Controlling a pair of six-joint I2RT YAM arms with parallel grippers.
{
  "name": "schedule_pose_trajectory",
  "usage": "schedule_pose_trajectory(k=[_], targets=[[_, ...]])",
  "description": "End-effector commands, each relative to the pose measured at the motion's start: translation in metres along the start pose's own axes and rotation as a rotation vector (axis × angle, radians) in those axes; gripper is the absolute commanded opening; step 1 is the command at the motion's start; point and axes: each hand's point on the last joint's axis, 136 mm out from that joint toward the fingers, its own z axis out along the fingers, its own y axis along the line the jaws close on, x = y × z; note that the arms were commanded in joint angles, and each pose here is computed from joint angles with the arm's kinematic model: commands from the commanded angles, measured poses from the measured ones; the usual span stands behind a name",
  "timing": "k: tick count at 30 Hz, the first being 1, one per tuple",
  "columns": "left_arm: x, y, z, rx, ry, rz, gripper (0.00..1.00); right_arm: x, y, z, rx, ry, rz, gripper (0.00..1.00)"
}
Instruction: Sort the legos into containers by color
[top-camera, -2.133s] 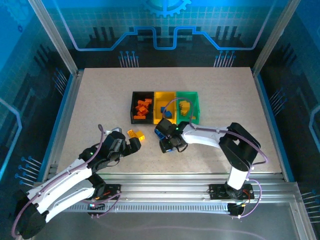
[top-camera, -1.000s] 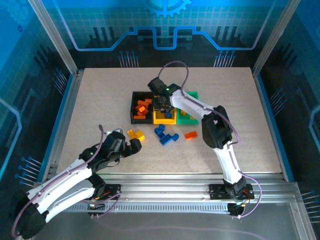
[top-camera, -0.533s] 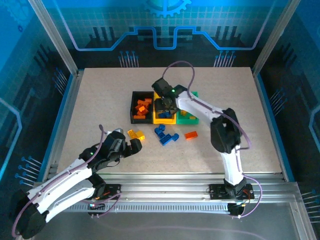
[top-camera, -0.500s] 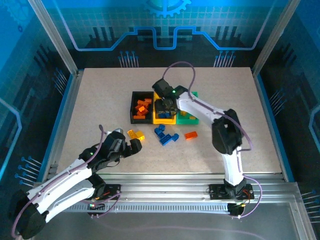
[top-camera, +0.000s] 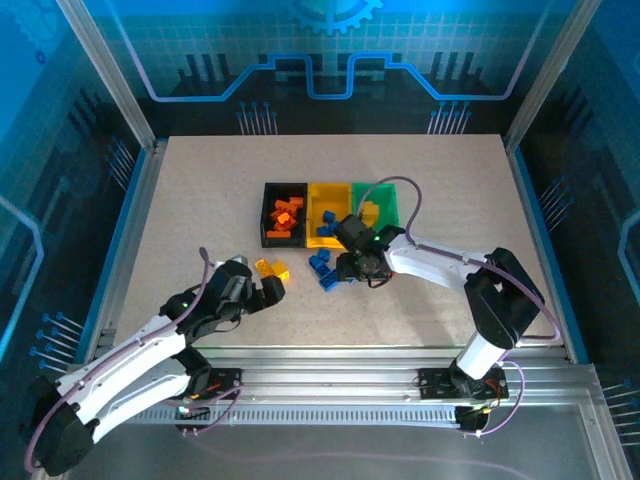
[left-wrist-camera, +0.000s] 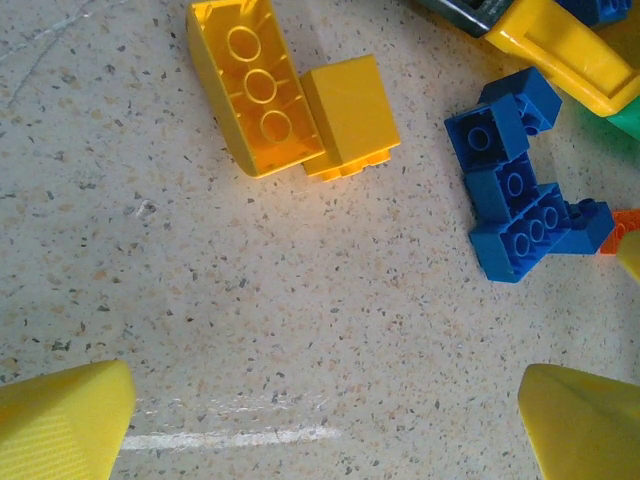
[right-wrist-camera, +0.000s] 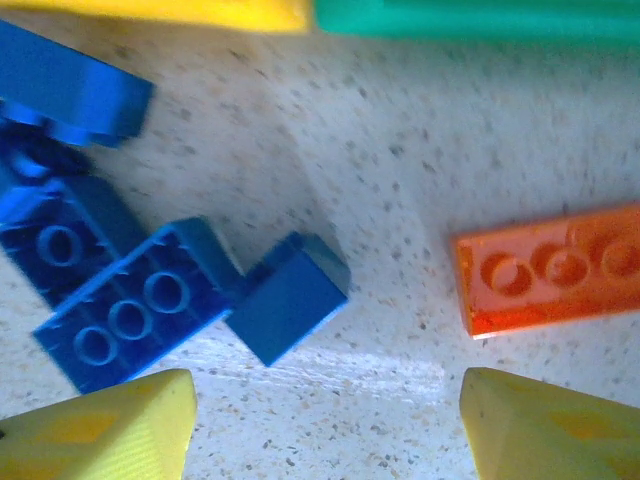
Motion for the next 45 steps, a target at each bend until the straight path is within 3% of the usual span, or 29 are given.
schedule_pose_trajectory(k=[1, 8, 13, 23, 30, 39, 45], targets=[[-0.005, -0.008, -0.002, 0.03, -0.007, -0.003, 0.99, -0.007, 0.009, 0.003, -0.048, -0.038, 0.224, 0.71], [0.0, -0.006, -0.001, 0.036, 0.005, -0.008, 0.99, -0.015, 0.008, 0.016, -0.016, -0.054, 0.41, 0.7], [0.002, -0.003, -0.002, 0.037, 0.003, -0.01, 0.99, -0.011, 0.003, 0.036, -0.004, 0.008, 0.495, 0.65], [0.001, -0.001, -0.004, 0.039, -0.006, -0.007, 0.99, -0.002, -0.005, 0.045, 0.017, 0.036, 0.483, 0.33], [0.001, -0.001, -0.002, 0.036, -0.003, -0.005, 0.99, -0.008, -0.009, 0.024, -0.019, -0.015, 0.333, 0.22], [0.002, 0.001, 0.0, 0.026, -0.003, -0.001, 0.99, -0.039, 0.024, -0.047, -0.195, -0.151, -0.031, 0.24], [0.001, -0.002, 0.002, 0.025, 0.009, -0.003, 0.99, -0.091, 0.05, -0.046, -0.123, -0.186, -0.109, 0.27]])
